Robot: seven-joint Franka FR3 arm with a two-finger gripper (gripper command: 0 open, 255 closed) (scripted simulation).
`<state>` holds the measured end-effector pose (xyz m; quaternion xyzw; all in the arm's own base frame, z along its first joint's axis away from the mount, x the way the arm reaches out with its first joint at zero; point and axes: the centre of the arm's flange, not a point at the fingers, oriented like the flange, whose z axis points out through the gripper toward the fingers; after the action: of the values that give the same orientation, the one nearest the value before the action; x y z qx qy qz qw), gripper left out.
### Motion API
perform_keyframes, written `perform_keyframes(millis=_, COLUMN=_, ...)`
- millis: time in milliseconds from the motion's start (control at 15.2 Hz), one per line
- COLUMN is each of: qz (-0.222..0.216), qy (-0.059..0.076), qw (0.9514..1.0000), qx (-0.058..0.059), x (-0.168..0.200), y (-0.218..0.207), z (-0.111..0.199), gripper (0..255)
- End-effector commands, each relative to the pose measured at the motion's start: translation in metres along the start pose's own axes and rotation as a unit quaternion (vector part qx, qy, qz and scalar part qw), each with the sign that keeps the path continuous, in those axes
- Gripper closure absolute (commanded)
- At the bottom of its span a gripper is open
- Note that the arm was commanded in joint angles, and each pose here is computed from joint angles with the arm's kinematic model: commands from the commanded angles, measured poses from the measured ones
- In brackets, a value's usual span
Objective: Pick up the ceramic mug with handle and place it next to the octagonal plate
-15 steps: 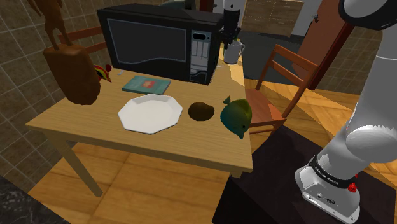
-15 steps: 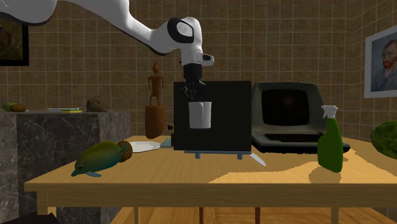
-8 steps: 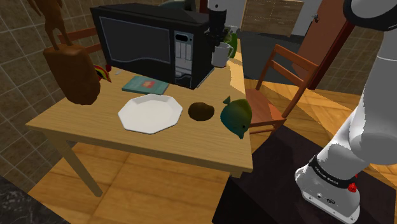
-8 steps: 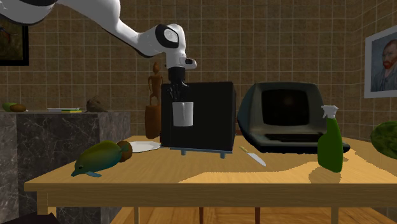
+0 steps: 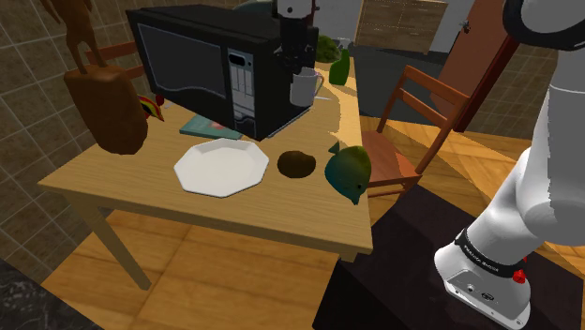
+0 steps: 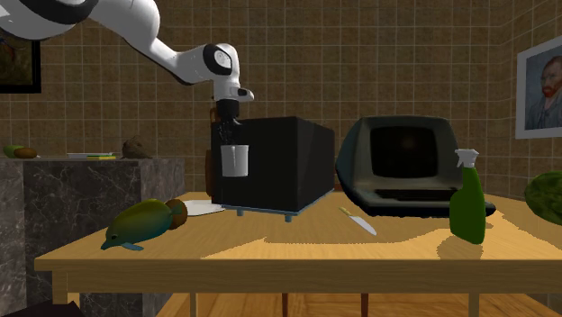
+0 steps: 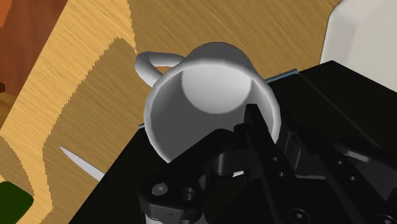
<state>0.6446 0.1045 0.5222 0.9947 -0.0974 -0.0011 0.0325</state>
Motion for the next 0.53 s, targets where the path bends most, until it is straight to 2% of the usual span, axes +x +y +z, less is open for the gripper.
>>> perform_keyframes(millis=0, qz=0.001, qy=0.001, qw=1.0000, qx=0.001, x=-0.003, y=-0.028, z=-0.002, gripper=255)
perform_keyframes(millis=132, qz=0.001, qy=0.001, qw=1.0000, qx=0.001, x=-0.006, y=-0.045, z=-0.003, gripper=255)
perform_keyframes(millis=462, qz=0.001, qy=0.001, qw=1.0000, qx=0.001, x=-0.006, y=-0.046, z=0.023, gripper=255)
